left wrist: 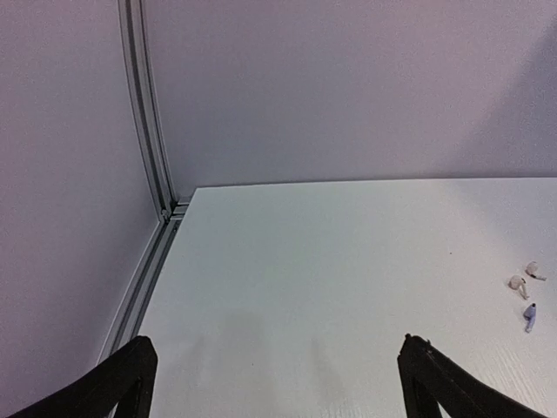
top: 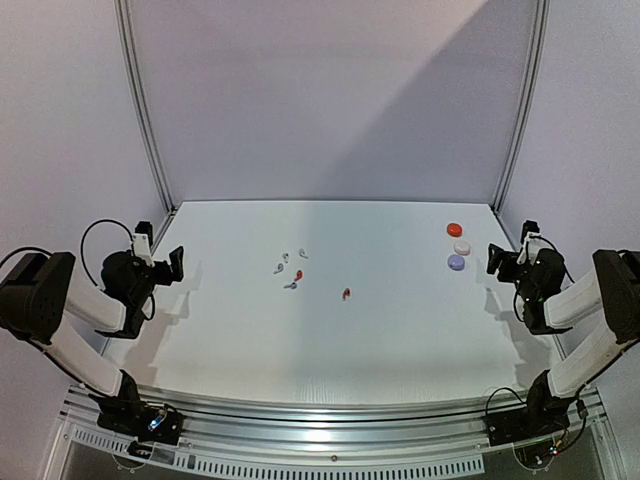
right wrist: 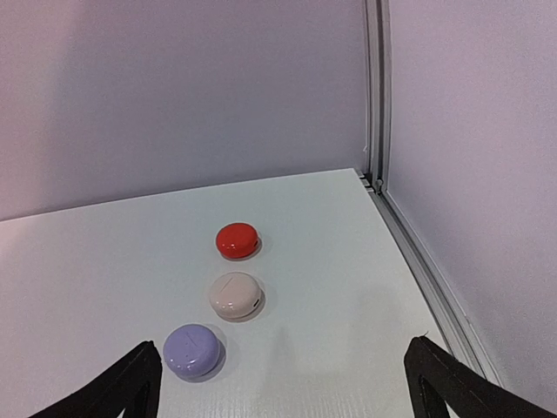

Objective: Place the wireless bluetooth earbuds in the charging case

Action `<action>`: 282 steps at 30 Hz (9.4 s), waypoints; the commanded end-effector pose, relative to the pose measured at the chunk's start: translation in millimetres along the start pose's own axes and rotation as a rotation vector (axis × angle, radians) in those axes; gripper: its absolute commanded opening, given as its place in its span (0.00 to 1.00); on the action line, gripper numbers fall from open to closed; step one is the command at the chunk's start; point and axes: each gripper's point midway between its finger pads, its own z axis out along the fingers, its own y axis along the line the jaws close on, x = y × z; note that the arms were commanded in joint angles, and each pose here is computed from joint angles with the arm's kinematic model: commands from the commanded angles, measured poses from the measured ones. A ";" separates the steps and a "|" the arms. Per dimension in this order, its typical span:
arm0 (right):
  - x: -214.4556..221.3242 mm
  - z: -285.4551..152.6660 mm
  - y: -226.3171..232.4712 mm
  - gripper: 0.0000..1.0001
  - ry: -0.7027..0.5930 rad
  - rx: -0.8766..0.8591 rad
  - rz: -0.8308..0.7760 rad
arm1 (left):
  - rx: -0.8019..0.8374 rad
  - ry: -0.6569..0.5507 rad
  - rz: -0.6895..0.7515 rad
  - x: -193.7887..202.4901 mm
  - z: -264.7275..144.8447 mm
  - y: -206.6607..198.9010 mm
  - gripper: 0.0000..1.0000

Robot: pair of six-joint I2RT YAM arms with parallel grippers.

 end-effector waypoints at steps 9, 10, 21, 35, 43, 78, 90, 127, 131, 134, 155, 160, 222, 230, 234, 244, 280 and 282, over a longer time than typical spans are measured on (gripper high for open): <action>-86.9 31.3 -14.6 0.99 0.080 0.134 0.033 | 0.018 -0.020 0.017 -5.7 3.8 -5.2 0.99; -96.1 34.6 -8.5 0.99 0.082 0.106 0.033 | 0.024 -0.024 0.023 -7.0 3.6 -6.3 0.99; -70.6 42.5 41.9 0.89 0.538 -0.137 -0.146 | 0.165 0.123 0.141 -80.8 49.0 -20.0 0.99; 50.5 73.8 84.9 0.99 1.021 -0.217 -0.314 | 0.770 0.330 -0.006 -138.6 39.3 -139.5 0.99; 88.6 81.9 82.9 0.95 1.112 -0.224 -0.302 | 0.804 0.361 0.009 -127.2 33.0 -155.9 0.99; 90.8 92.4 111.7 0.34 1.027 -0.294 -0.361 | 0.827 0.331 -0.037 -147.8 35.7 -161.5 0.92; -117.3 10.2 304.2 0.31 0.246 -0.584 -0.690 | 1.158 0.246 -0.146 -229.3 -11.2 -229.2 0.78; -176.3 -145.9 509.7 0.28 -0.327 -0.869 -0.961 | 1.494 0.200 0.030 -245.5 -114.8 -335.1 0.18; -172.8 -143.2 513.4 0.29 -0.325 -0.871 -0.979 | 1.515 0.188 0.038 -246.4 -118.5 -335.1 0.00; -169.3 -142.1 515.3 0.51 -0.315 -0.877 -0.973 | 1.529 0.169 0.049 -248.4 -122.0 -333.4 0.00; -134.0 -185.1 499.5 0.63 0.336 -1.473 -0.449 | 1.560 -0.015 0.350 -224.9 -125.9 -311.2 0.00; -136.6 -183.7 503.7 0.51 0.311 -1.484 -0.450 | 1.552 -0.003 0.355 -223.5 -127.2 -311.0 0.00; -163.7 -169.5 514.7 0.63 0.177 -1.419 -0.392 | 1.497 -0.162 0.247 -224.6 -132.0 -303.1 0.00; -152.1 -148.4 514.0 0.55 0.192 -1.320 -0.442 | 1.515 -0.182 0.279 -224.1 -136.7 -304.0 0.00; -154.4 -138.3 513.9 0.53 0.182 -1.268 -0.460 | 1.520 -0.183 0.301 -220.4 -138.7 -303.7 0.00; -150.3 -128.3 516.1 0.52 0.189 -1.235 -0.464 | 1.505 -0.168 0.345 -211.2 -140.0 -301.9 0.00; -13.3 9.4 490.0 0.54 0.596 -0.662 -0.040 | 0.870 0.132 -0.066 -156.2 -54.2 -196.8 0.00; 8.6 2.2 514.1 0.54 0.623 -0.724 -0.073 | 0.852 0.122 -0.061 -152.9 -57.0 -191.6 0.00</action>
